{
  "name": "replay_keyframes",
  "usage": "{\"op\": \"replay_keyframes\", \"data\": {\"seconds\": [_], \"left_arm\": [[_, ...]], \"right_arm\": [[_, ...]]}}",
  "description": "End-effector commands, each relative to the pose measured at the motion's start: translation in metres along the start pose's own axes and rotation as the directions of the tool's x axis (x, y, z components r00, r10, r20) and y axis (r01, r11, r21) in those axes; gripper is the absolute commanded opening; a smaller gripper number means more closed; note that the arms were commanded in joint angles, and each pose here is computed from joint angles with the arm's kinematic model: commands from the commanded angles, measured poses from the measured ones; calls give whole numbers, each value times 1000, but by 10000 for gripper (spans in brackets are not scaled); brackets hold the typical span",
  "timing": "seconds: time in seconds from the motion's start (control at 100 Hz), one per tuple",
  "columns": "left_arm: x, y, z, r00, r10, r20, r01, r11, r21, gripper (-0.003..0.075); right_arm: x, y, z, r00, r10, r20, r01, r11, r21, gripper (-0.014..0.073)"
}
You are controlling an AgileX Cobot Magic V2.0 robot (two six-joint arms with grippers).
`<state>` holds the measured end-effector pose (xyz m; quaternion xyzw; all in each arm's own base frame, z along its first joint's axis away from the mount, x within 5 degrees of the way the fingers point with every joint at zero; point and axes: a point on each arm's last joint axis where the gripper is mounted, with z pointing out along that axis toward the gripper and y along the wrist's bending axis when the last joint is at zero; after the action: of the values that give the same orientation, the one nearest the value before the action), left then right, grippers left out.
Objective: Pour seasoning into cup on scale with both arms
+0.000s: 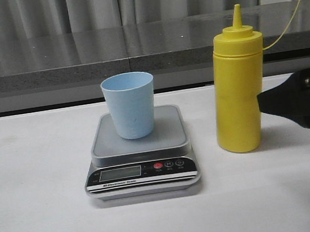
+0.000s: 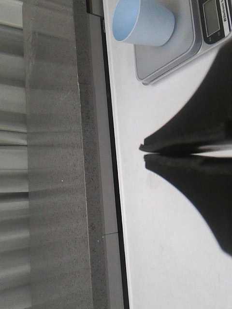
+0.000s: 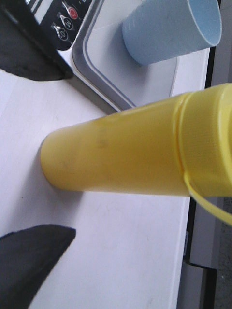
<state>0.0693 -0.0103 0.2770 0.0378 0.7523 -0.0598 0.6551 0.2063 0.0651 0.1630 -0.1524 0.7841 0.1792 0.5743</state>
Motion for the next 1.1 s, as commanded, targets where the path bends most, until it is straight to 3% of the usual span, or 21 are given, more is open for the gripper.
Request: {"op": "replay_keyframes", "data": {"seconds": [0.0, 0.43, 0.77, 0.94, 1.09], "left_arm": [[-16, 0, -1, 995, -3, 102, 3, 1000, -7, -20], [-16, 0, -1, 995, -3, 102, 3, 1000, -7, -20], [-16, 0, -1, 995, -3, 102, 3, 1000, -7, -20], [-16, 0, -1, 995, -3, 102, 3, 1000, -7, -20], [-16, 0, -1, 995, -3, 102, 3, 1000, -7, -20]], "right_arm": [[-20, 1, -9, 996, -22, 88, 21, 1000, 20, 605], [-61, 7, -69, 988, -6, 153, -19, 987, 161, 602], [-103, 8, -108, 992, -5, 129, -33, 956, 291, 602], [-113, 18, -125, 985, -13, 174, -33, 965, 261, 594], [-114, 28, -138, 979, -21, 203, -22, 978, 207, 515]]}}
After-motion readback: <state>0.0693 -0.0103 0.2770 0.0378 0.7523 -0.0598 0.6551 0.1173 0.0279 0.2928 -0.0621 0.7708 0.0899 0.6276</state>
